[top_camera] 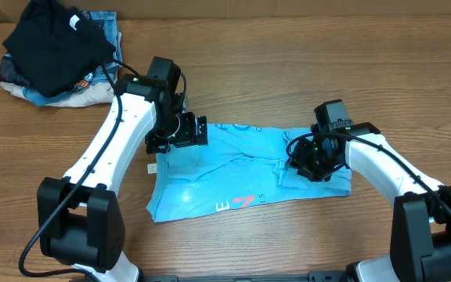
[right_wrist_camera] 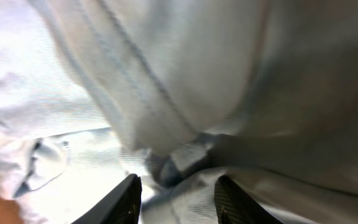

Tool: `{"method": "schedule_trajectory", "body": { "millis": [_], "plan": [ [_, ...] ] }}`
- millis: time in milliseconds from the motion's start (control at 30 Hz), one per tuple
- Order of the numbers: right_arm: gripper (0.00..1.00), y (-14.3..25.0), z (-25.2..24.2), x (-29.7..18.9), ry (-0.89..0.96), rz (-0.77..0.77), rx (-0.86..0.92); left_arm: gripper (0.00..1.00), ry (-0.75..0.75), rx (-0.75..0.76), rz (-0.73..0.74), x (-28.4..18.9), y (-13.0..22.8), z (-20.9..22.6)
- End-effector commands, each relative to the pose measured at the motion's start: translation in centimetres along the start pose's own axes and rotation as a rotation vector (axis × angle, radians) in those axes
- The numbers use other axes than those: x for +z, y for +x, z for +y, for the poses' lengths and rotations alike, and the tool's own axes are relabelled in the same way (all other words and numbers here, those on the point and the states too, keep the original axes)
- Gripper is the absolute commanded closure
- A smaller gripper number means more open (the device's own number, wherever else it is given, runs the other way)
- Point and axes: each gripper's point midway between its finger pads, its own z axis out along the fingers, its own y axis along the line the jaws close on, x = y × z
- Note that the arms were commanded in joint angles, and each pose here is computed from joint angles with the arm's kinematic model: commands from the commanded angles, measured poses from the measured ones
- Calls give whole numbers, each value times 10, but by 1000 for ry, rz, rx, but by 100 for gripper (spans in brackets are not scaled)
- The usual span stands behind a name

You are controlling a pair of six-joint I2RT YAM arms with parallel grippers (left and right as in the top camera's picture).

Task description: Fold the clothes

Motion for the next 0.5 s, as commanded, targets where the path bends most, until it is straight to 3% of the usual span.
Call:
{"method": "schedule_trajectory", "body": {
  "millis": [0,200,267,467],
  "plan": [
    [59,3,15,-4,-50,7,-29,0,-1,21,-17,-4,-1,1],
    [60,12,30,2,-60,10,-95,0,0,22,-19,-4,-1,0],
    [68,13,36,2,-71,3,-114,0,0,22,-18,-4,-1,0],
    [71,-15,54,-35,-102,-64,-124,0,0,25,-18,-4,-1,1]
  ]
}}
